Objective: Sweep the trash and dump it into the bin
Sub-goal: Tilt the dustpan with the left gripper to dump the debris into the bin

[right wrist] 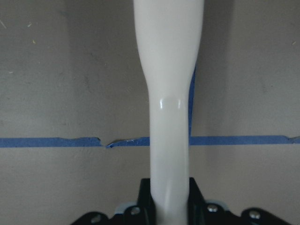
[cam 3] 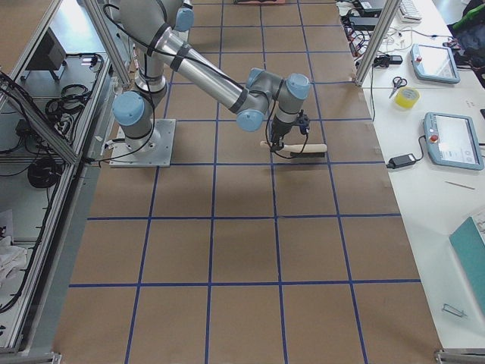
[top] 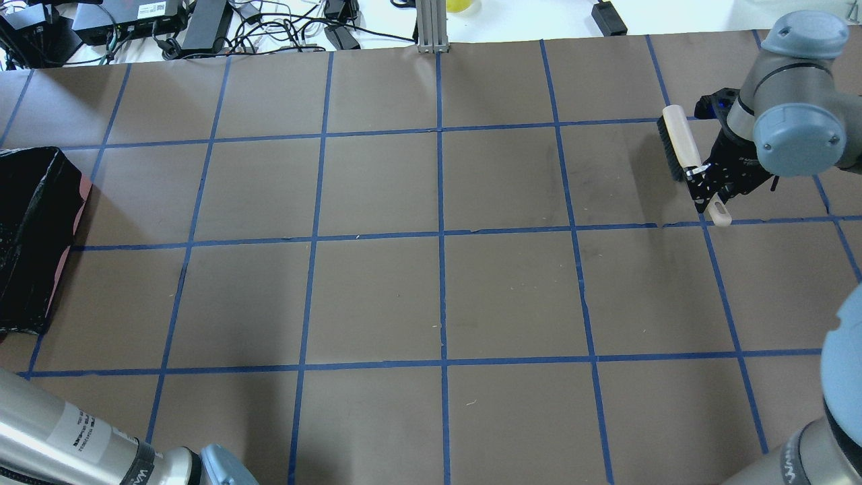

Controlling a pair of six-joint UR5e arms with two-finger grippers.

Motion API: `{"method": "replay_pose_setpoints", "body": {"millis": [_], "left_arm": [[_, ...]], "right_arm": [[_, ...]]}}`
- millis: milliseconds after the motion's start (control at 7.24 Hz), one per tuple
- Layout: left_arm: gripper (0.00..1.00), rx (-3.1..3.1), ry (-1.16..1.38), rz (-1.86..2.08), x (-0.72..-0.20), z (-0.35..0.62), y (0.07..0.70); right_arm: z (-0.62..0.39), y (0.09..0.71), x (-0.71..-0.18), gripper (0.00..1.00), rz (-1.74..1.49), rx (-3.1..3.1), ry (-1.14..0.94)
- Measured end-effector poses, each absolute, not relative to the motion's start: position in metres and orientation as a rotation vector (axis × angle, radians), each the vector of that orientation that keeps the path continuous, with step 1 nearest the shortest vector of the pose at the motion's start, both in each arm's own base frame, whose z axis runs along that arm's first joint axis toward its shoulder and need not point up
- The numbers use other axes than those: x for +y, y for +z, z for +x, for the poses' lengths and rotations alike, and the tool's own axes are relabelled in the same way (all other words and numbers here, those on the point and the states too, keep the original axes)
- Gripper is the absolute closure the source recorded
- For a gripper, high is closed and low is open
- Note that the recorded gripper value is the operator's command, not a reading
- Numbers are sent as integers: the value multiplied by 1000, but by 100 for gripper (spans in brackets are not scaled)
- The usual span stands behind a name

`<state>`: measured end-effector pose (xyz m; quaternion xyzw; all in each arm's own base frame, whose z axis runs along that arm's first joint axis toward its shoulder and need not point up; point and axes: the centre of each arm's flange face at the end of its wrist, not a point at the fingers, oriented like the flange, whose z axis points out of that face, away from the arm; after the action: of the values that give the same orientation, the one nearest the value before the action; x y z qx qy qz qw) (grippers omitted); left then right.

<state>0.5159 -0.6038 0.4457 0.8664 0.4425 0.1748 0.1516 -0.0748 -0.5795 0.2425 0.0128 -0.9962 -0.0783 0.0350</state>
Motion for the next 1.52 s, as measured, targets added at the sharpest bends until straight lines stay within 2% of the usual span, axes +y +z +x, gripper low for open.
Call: {"method": "replay_pose_setpoints", "body": {"millis": [414,1105,1519], "left_arm": [[100,1109,589,2452,-624,488,454],[100,991,667,2336,-622,477,447],[100,945,715,2234,-621,458,450]], "right_arm": [[-75,241,-580,100,32,-3060,-244],[-75,238,-580,100,42,-3062,-251],[-75,237,-580,94,41,-3062,-254]]}}
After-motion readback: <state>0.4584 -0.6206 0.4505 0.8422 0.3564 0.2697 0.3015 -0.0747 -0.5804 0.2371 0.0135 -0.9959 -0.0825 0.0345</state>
